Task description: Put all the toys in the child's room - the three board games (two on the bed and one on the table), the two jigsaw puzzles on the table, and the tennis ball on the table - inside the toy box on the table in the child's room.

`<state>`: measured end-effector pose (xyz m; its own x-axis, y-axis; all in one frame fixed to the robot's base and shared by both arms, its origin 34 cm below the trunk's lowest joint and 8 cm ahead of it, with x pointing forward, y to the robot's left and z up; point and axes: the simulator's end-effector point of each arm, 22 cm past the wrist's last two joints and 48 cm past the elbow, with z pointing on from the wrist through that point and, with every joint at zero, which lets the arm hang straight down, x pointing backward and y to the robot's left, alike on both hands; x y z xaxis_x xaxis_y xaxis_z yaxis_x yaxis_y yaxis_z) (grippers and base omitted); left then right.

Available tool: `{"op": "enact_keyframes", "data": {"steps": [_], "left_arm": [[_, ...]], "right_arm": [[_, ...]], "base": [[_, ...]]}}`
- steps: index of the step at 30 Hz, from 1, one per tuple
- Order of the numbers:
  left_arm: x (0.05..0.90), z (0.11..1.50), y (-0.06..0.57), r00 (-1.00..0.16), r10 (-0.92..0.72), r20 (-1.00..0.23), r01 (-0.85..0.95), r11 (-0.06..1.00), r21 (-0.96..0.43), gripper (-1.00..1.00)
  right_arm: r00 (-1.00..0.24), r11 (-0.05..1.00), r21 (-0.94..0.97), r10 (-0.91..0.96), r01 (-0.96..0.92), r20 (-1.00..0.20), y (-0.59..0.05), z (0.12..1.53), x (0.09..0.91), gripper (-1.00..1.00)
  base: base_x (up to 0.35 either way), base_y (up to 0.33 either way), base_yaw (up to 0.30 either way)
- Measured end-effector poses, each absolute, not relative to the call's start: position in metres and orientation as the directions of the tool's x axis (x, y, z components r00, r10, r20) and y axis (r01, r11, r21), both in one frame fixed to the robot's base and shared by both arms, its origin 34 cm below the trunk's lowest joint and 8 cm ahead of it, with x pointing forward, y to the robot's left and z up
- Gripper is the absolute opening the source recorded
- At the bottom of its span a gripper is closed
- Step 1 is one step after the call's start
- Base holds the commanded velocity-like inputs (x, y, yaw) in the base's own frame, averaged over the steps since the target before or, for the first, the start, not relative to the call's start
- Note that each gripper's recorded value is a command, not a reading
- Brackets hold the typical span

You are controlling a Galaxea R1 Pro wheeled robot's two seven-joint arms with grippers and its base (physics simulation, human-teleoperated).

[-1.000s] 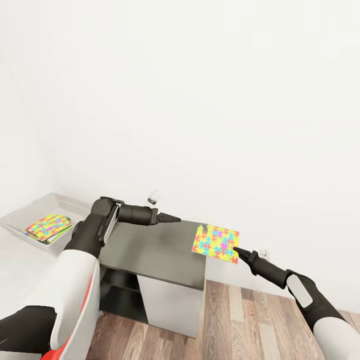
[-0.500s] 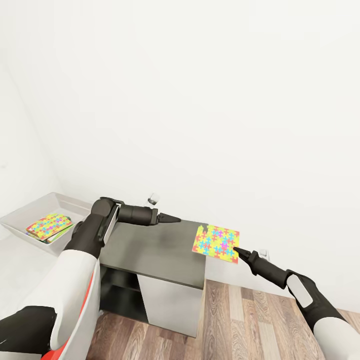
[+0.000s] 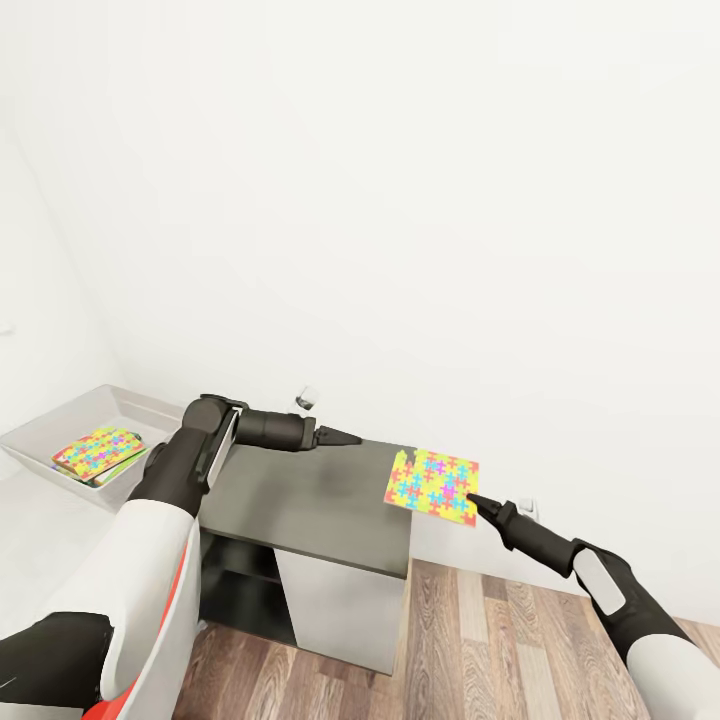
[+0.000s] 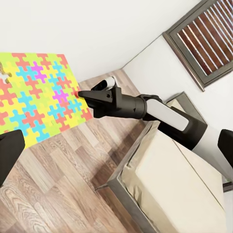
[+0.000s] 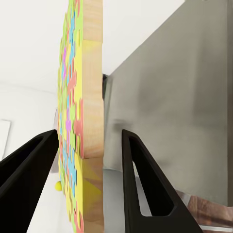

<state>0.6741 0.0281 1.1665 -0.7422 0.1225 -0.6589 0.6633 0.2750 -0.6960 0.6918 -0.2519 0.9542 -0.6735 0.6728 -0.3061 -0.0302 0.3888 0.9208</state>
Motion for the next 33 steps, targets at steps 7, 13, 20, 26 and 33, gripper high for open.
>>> {"op": "enact_keyframes", "data": {"steps": [7,13,20,26,33], "left_arm": [[0.674,1.168,0.028,-0.740,0.122,-0.661,0.665,0.275,-0.694,1.00],[0.672,1.172,0.028,-0.735,0.123,-0.667,0.670,0.276,-0.689,1.00],[0.671,1.178,0.028,-0.725,0.123,-0.678,0.681,0.275,-0.679,1.00],[0.669,1.183,0.028,-0.719,0.123,-0.684,0.687,0.275,-0.672,1.00],[0.667,1.188,0.028,-0.712,0.124,-0.691,0.694,0.276,-0.665,1.00]], "right_arm": [[-0.672,0.385,0.922,0.673,-0.039,-0.309,-0.252,0.958,0.692,-1.00],[-0.670,0.384,0.922,0.673,-0.047,-0.315,-0.252,0.962,0.692,-1.00],[-0.667,0.384,0.922,0.673,-0.057,-0.321,-0.252,0.968,0.693,-1.00],[-0.663,0.382,0.922,0.674,-0.065,-0.326,-0.252,0.974,0.693,-1.00],[-0.658,0.385,0.920,0.675,-0.071,-0.333,-0.254,0.979,0.694,-1.00]], "base": [[0.000,0.000,0.085],[0.000,0.000,0.177],[0.000,0.000,0.168],[0.000,0.000,0.153],[0.000,0.000,0.147]]}}
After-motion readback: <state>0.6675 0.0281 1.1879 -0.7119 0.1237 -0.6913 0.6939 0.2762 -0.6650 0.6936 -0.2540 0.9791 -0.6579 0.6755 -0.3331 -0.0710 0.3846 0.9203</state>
